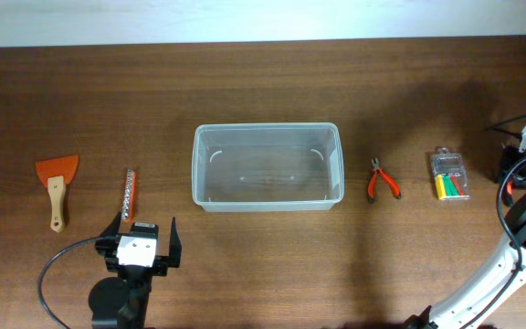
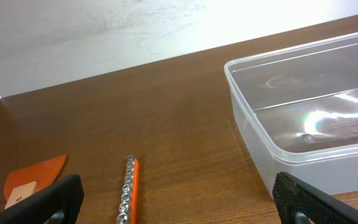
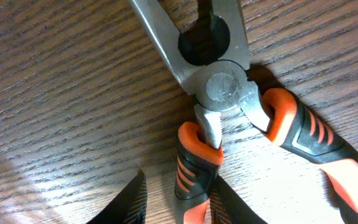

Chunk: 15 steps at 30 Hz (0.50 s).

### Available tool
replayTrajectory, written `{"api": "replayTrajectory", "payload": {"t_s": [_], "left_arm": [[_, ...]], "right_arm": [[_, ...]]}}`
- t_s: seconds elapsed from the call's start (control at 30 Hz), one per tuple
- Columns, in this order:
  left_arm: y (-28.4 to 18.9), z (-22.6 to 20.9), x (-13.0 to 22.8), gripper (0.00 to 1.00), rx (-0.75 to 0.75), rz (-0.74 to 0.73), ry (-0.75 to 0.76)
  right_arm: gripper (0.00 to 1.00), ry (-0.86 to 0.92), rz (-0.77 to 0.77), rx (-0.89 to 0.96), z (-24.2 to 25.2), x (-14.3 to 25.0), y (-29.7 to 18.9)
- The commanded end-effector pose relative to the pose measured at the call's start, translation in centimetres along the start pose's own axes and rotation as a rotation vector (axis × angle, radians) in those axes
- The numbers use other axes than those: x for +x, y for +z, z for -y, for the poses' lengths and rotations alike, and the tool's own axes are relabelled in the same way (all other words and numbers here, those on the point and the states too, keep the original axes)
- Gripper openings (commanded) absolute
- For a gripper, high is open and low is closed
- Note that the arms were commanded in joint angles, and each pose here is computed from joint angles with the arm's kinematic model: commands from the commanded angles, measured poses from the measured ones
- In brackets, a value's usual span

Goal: Pack container
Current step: 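Close the right gripper on the pliers and lift them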

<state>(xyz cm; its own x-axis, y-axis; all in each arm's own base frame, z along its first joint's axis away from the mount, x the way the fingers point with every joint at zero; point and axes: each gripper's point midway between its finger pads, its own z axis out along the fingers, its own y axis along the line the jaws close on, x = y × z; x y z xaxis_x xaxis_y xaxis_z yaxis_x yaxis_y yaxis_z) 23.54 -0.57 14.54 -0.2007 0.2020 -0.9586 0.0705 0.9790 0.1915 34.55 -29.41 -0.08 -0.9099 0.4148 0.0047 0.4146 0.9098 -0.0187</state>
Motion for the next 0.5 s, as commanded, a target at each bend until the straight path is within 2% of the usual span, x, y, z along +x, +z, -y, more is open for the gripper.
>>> {"api": "replayTrajectory", "payload": {"t_s": [0.0, 0.47], "left_arm": [[0.01, 0.07, 0.05, 0.99, 0.005, 0.004, -0.006], [0.01, 0.07, 0.05, 0.99, 0.005, 0.004, -0.006]], "right_arm": [[0.32, 0.0, -0.008, 0.018, 0.47, -0.18, 0.6], [0.24, 0.001, -0.006, 0.018, 0.48, -0.22, 0.6]]}}
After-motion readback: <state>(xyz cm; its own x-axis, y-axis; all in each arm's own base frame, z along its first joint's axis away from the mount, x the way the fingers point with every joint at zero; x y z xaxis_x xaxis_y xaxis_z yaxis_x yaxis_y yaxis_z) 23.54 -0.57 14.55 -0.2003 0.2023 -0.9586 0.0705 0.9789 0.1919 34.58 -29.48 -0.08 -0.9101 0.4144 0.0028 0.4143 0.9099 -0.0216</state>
